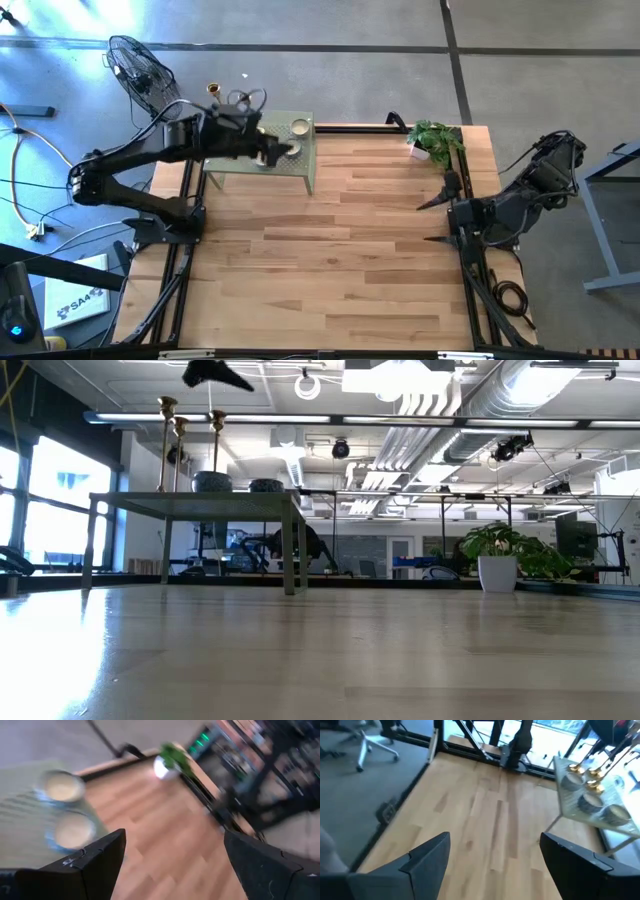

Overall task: Pick & Place candle stick holders
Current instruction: Return to Home Position

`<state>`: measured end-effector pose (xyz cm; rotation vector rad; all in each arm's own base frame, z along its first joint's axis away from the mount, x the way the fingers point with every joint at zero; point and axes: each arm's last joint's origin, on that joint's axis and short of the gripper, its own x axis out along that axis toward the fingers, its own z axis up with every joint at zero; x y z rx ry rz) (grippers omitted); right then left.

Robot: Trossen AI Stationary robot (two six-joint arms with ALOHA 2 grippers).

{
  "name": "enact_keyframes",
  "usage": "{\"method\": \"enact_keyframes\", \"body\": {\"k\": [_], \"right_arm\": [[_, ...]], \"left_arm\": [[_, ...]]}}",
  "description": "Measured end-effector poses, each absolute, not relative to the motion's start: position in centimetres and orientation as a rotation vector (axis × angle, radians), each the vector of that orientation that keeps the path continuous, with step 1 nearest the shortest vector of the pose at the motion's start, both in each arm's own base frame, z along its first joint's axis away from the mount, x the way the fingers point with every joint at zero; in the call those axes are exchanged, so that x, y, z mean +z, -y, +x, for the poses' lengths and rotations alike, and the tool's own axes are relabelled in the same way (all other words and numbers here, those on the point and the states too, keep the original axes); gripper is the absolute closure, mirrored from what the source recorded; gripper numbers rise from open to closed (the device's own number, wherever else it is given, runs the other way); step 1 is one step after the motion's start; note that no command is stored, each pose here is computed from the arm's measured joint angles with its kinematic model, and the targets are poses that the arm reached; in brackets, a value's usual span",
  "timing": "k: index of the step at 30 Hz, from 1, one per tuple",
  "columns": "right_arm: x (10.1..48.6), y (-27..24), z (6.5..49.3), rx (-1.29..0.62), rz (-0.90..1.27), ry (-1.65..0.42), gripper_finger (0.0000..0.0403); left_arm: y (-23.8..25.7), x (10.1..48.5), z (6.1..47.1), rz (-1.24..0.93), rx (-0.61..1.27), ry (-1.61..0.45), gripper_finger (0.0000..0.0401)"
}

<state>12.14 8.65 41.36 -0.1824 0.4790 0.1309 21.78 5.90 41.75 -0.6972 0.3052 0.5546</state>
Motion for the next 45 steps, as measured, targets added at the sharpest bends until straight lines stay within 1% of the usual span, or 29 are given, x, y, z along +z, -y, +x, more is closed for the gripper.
{"method": "enact_keyframes", "body": {"k": [3,6,10,13,16,20,23,26,30,33,36,41,45], "right_arm": [[41.7,-8.9,12.3,0.153,-0.062,-0.457,0.0100],[42.2,-9.3,12.5,0.216,0.072,-0.432,0.0100],[43.1,-9.8,12.8,0.288,0.177,-0.372,0.0100],[43.4,-9.9,12.9,0.294,0.156,-0.334,0.0100],[43.6,-9.7,13.1,0.201,0.114,-0.282,0.0100],[44.6,-9.1,13.3,0.066,0.030,-0.176,0.0100],[46.2,-8.1,13.2,-0.017,-0.020,-0.098,0.0100],[47.4,-6.9,12.8,-0.103,-0.082,-0.080,0.0100],[48.1,-5.5,12.0,-0.216,-0.083,-0.064,0.0100],[48.4,-4.6,11.2,-0.258,-0.069,-0.046,0.0104],[48.6,-3.3,9.5,-0.302,-0.023,-0.026,0.0120],[48.8,-0.3,4.8,-0.343,0.147,0.073,0.0169],[47.5,0.6,3.2,-0.287,0.166,0.087,0.0230]], "left_arm": [[-4.1,41.9,22.2,-0.642,0.431,-0.336,0.0069],[-2.4,42.2,22.6,-0.592,0.319,-0.338,0.0069],[-0.8,42.5,22.8,-0.516,0.231,-0.335,0.0069],[-0.5,42.0,22.4,-0.486,0.259,-0.400,0.0069],[-0.6,41.6,22.1,-0.480,0.274,-0.446,0.0069],[-0.3,41.8,21.5,-0.450,0.173,-0.471,0.0069],[-0.2,42.6,19.8,-0.429,0.136,-0.442,0.0070],[-0.2,43.4,17.4,-0.398,0.141,-0.414,0.0079],[-0.4,43.9,13.5,-0.360,0.214,-0.398,0.0115],[-0.6,44.0,10.8,-0.340,0.276,-0.388,0.0155],[-0.7,44.0,8.5,-0.303,0.315,-0.367,0.0202],[-0.8,42.9,5.2,-0.291,0.329,-0.315,0.0282],[-0.8,41.2,3.1,-0.293,0.334,-0.259,0.0340]]}}
